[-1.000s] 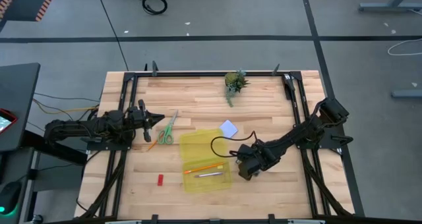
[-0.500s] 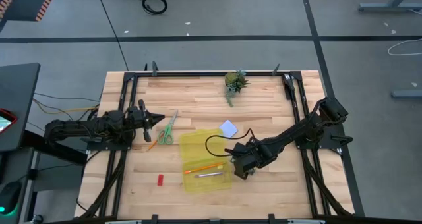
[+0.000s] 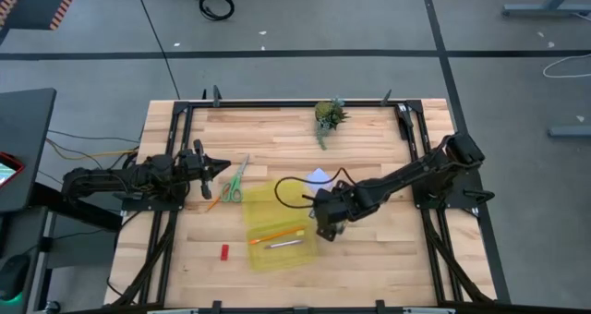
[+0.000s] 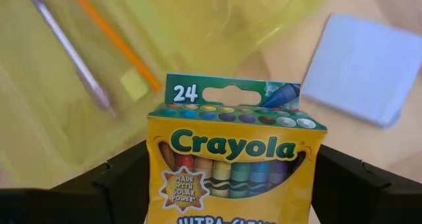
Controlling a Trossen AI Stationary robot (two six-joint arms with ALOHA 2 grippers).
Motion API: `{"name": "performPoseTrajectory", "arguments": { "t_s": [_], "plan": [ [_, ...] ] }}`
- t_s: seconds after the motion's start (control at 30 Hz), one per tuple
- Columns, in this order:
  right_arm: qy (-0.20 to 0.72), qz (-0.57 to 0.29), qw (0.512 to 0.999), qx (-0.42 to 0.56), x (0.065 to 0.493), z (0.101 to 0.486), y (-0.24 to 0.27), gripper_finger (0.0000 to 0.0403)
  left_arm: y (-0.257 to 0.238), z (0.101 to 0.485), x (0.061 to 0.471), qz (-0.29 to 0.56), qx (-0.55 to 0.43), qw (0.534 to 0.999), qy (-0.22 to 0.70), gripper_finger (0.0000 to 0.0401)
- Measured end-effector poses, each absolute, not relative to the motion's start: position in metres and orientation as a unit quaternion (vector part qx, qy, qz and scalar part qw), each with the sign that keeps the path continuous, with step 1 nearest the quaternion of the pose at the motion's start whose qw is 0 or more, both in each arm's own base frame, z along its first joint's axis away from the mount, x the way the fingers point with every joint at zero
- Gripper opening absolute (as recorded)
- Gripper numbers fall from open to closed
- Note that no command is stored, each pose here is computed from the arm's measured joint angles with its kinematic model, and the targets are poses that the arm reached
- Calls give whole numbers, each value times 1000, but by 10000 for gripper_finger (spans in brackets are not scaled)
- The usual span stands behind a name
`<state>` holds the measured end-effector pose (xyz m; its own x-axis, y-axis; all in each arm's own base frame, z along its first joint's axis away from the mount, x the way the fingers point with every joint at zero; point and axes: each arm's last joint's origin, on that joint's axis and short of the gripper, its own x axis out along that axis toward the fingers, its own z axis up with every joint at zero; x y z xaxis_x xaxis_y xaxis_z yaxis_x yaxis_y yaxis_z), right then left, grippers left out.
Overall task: Pack school essentials
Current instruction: Put the yellow crayon box into the yellow supply box
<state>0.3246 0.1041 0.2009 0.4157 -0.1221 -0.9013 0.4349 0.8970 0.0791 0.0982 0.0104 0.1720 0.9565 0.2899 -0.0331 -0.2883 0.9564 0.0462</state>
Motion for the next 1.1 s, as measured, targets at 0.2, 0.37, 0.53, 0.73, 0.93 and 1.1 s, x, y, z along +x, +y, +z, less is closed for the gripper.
{"name": "performPoseTrajectory", "arguments": {
  "t_s": [0.2, 0.37, 0.53, 0.73, 0.93, 1.1],
  "plan": [
    [510, -168, 830, 150, 328, 204, 99, 337, 10, 172, 98, 146, 20, 989, 20, 25],
    [507, -157, 832, 158, 330, 205, 100, 337, 10, 172, 98, 146, 20, 989, 20, 24],
    [472, -133, 852, 184, 338, 209, 104, 337, 10, 172, 98, 146, 20, 989, 20, 32],
    [447, -120, 864, 199, 344, 213, 106, 337, 10, 172, 98, 146, 20, 989, 20, 35],
    [437, -111, 871, 194, 347, 221, 107, 337, 10, 172, 98, 146, 20, 989, 20, 27],
    [426, -113, 879, 184, 351, 228, 105, 337, 10, 172, 98, 146, 20, 989, 20, 28]
  ]
}}
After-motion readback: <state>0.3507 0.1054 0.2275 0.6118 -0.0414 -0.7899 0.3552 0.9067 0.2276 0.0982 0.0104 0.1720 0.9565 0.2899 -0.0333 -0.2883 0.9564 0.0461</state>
